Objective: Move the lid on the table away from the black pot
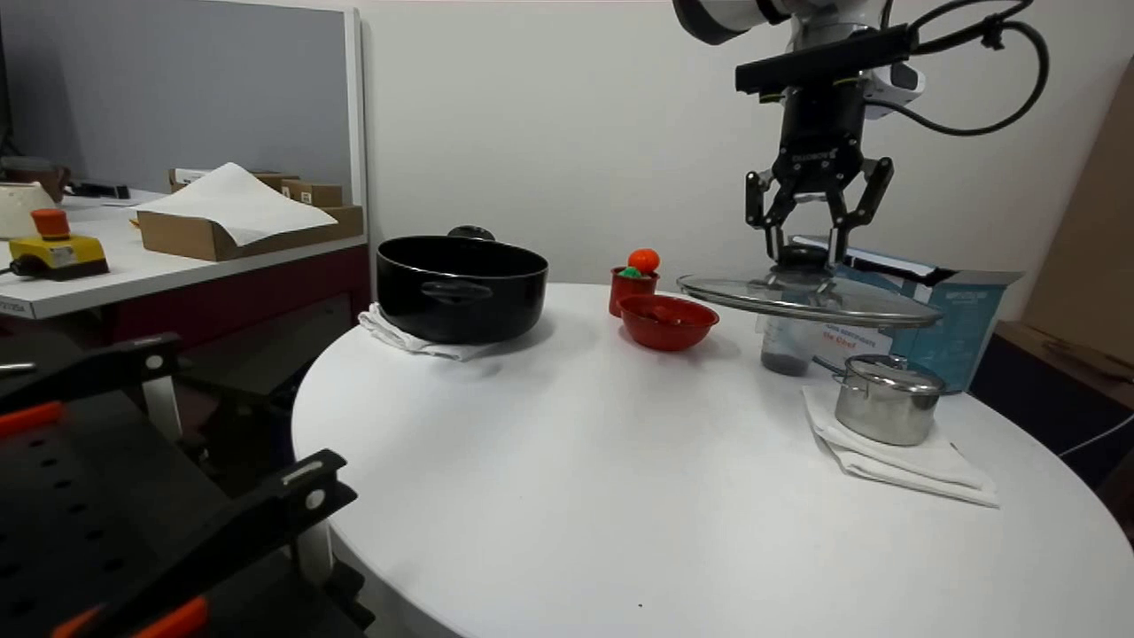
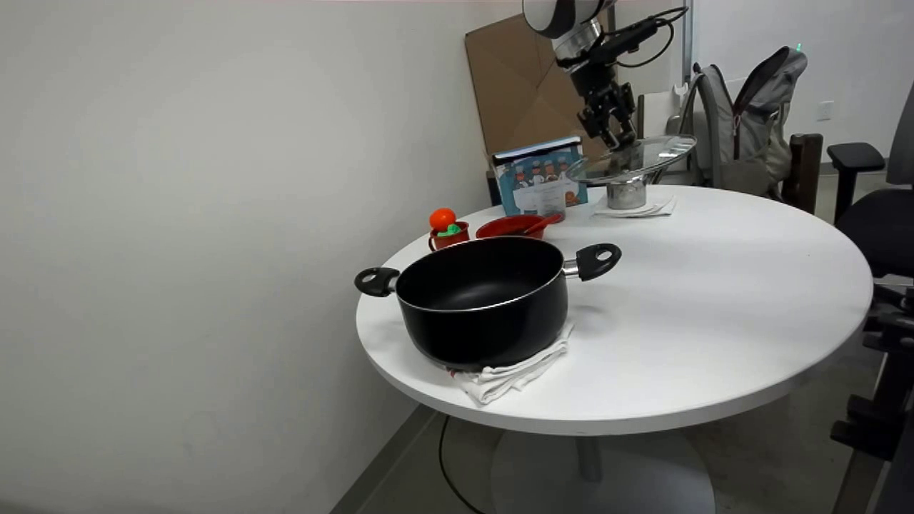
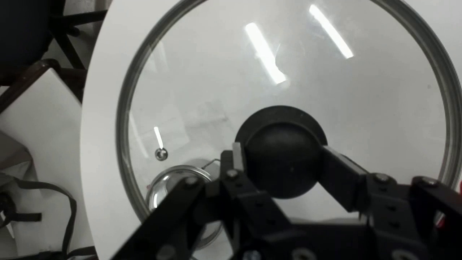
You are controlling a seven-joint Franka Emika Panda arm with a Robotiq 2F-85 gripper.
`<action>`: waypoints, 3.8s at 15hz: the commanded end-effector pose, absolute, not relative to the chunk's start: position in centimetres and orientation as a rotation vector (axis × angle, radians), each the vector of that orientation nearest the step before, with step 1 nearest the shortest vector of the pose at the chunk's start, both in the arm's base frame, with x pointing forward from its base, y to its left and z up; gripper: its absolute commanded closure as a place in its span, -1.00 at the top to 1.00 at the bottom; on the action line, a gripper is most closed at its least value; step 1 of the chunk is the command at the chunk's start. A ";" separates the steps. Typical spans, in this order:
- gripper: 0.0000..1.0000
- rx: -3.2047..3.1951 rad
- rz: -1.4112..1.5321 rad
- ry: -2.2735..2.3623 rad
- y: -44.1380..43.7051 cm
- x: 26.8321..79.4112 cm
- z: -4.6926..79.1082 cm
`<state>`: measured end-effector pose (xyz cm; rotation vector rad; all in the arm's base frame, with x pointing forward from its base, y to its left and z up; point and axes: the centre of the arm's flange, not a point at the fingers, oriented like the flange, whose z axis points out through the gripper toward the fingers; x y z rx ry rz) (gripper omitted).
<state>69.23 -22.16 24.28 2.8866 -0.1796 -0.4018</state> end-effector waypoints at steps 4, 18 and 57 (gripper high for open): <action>-0.48 2.875 -0.308 -0.152 -23.8 61.2 30.5; -0.48 2.910 -0.281 -0.462 -31.2 50.2 25.2; -0.48 2.936 -0.440 -0.392 -33.0 54.6 10.7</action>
